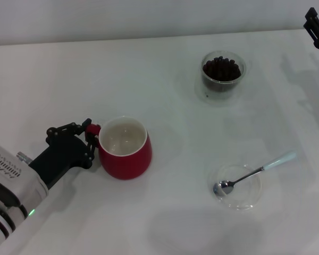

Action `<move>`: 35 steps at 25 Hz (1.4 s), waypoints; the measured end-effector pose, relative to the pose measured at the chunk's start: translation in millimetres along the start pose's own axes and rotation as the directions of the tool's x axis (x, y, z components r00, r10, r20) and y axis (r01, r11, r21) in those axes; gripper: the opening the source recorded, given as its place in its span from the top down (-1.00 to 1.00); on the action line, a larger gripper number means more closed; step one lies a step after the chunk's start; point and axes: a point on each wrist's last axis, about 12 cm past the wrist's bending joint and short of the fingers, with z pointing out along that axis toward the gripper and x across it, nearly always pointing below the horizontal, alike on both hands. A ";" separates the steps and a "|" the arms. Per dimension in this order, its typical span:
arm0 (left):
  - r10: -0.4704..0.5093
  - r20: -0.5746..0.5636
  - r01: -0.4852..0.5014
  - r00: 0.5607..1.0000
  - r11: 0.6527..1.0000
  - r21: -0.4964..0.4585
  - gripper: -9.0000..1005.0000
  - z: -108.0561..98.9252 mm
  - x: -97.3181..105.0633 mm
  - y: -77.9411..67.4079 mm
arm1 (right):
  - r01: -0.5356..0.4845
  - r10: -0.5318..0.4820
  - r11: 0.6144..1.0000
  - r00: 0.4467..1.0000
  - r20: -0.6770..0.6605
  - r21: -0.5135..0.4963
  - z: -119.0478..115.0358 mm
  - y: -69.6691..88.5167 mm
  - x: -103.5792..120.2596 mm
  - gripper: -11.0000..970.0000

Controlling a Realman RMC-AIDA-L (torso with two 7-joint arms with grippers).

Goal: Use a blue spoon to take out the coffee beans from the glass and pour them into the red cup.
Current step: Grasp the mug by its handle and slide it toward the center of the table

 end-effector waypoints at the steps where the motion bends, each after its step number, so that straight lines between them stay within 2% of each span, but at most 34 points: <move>1: 0.000 0.000 0.000 1.000 1.000 0.000 0.70 0.0 0.0 0.0 | 0.001 -0.001 1.000 1.000 0.000 0.000 0.2 -0.2 -0.2 -0.73; 5: -0.005 0.002 0.005 1.000 1.000 -0.008 0.69 -1.2 0.2 1.2 | 0.001 -0.001 1.000 1.000 0.000 0.000 0.2 -0.2 -0.2 -0.73; 15: -0.012 0.010 0.012 1.000 1.000 -0.024 0.00 -1.5 -0.5 3.4 | 0.001 -0.001 1.000 1.000 0.000 0.003 -0.2 -0.9 0.0 -0.73; 18: -0.012 0.008 0.012 1.000 1.000 -0.026 -0.43 -2.3 0.1 3.9 | 0.001 -0.001 1.000 1.000 0.001 0.002 0.6 -0.4 -0.5 -0.73; 26: -0.020 0.004 0.020 1.000 0.999 -0.035 -0.44 -7.8 3.7 3.4 | -0.001 0.001 1.000 1.000 0.001 0.000 0.5 0.4 -0.2 -0.73; 35: -0.049 0.049 0.052 0.998 0.997 -0.056 -0.44 -29.2 9.7 -3.4 | -0.005 0.005 1.000 1.000 -0.001 0.002 -0.6 0.6 0.7 -0.73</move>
